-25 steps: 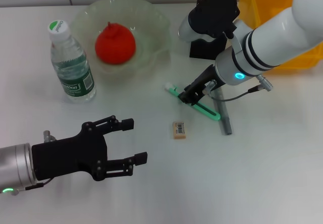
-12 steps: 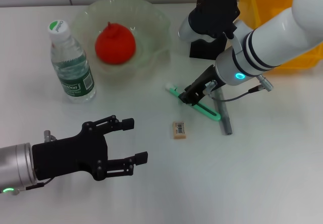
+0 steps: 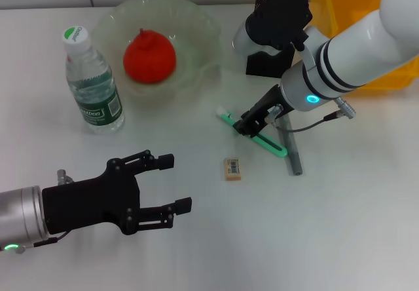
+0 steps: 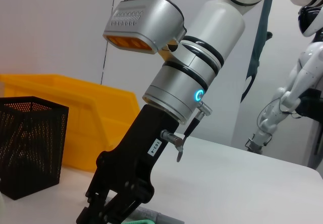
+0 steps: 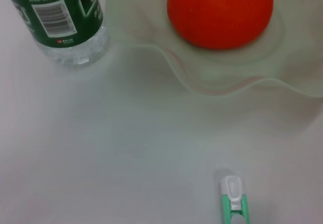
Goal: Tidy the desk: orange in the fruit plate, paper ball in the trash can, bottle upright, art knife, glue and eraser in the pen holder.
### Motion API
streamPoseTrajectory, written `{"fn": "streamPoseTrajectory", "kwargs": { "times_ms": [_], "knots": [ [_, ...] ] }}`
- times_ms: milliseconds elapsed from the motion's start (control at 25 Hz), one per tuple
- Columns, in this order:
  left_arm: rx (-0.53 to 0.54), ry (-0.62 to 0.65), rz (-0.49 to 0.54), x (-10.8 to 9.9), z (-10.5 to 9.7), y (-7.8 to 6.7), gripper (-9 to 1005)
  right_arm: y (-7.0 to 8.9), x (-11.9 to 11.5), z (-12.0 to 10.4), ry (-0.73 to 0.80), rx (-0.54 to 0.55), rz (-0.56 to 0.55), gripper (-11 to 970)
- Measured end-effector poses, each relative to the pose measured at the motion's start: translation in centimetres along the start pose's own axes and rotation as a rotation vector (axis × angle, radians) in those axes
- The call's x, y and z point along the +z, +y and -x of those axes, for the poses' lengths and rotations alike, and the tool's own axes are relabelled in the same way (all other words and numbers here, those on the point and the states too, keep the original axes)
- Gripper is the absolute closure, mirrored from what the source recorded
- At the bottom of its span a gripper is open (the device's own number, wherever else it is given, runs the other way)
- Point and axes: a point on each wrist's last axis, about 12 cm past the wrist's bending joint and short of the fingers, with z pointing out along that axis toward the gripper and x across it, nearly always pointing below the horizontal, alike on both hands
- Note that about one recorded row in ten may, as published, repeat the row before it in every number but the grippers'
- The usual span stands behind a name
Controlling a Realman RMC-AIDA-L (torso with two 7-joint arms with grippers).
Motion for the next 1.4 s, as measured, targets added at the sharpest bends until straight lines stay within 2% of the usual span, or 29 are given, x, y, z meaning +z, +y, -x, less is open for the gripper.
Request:
{"fn": "streamPoseTrajectory", "kwargs": {
  "times_ms": [440, 640, 840, 1040, 1200, 1240, 1320, 1400],
  "knots": [
    [0.001, 0.001, -0.001, 0.0, 0.0, 0.0, 149, 0.0, -0.2, 0.0, -0.004, 0.008, 0.007, 789],
    [0.006, 0.001, -0.001, 0.0, 0.0, 0.0, 149, 0.1, -1.0, 0.5, -0.052, 0.006, 0.007, 791],
    [0.007, 0.0, -0.001, 0.0, 0.0, 0.0, 149, -0.2, -3.4, 1.1, -0.15, 0.023, 0.014, 791],
    [0.008, -0.001, -0.002, 0.1, 0.1, 0.1, 149, -0.2, -5.7, 0.8, -0.274, 0.044, 0.081, 791],
    [0.013, -0.001, -0.003, 0.1, 0.2, 0.1, 149, -1.2, -7.8, -0.8, -0.423, 0.091, 0.171, 791],
    [0.014, -0.001, -0.004, 0.2, 0.2, 0.1, 149, -1.2, -7.8, -0.8, -0.423, 0.091, 0.171, 791],
    [0.016, -0.001, -0.004, 0.2, 0.2, 0.2, 149, -2.2, -9.2, -1.9, -0.544, 0.114, 0.213, 790],
    [0.017, -0.001, -0.005, 0.2, 0.3, 0.2, 149, -2.7, -9.7, -2.4, -0.587, 0.127, 0.219, 790]
  ]
}}
